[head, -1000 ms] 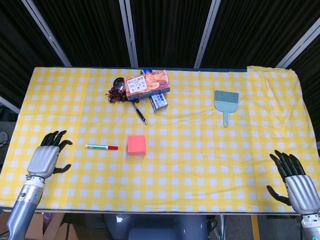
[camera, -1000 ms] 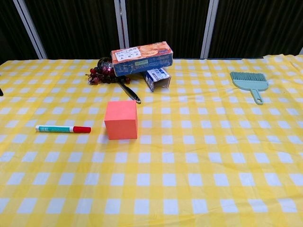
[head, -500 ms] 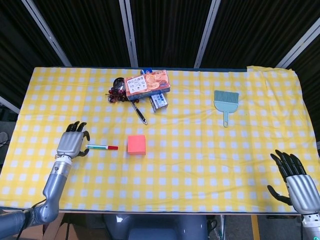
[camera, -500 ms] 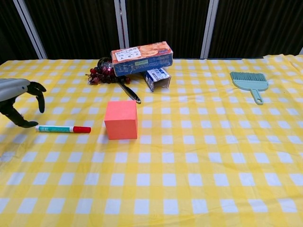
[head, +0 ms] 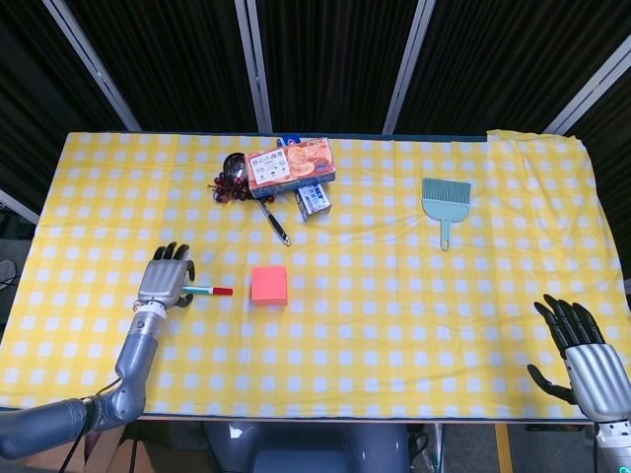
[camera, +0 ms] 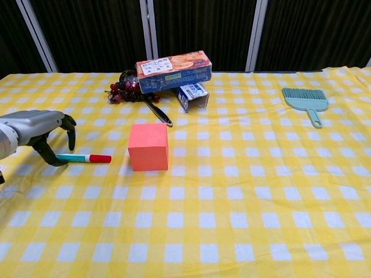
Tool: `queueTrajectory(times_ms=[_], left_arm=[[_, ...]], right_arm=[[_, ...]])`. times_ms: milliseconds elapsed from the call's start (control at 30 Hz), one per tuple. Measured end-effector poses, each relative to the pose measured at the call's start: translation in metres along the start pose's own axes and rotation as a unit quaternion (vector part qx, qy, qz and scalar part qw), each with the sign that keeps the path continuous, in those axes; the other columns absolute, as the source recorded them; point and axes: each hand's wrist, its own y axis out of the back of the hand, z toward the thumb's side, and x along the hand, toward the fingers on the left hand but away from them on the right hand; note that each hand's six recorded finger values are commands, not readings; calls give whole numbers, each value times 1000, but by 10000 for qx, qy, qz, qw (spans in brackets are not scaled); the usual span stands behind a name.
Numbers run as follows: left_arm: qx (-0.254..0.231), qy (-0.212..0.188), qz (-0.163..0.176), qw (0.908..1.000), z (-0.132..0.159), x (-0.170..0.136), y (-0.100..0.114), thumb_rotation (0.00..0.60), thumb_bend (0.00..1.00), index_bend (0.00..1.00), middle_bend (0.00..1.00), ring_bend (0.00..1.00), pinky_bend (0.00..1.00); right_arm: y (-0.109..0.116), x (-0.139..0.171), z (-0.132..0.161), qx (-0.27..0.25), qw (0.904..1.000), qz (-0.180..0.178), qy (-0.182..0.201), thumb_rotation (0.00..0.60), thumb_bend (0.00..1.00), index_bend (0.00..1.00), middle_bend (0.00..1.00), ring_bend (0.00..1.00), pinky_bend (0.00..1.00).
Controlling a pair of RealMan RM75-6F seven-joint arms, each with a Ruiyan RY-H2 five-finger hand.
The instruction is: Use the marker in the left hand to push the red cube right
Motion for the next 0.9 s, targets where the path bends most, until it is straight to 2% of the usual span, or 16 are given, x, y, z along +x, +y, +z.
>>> queueTrajectory(times_ms=[333,900], left_arm=[[-28,-74,-26,10000,14,2,-6,600,418,633,110,0,85],[-186,-95,47,9998,26,2,10,600,431,641,115,0,85]], right_arm=[[1,0,0,-27,10000,-8,-5,600,342,0,0,0,45],[1,0,0,-69,10000,1,-6,600,342,0,0,0,45]])
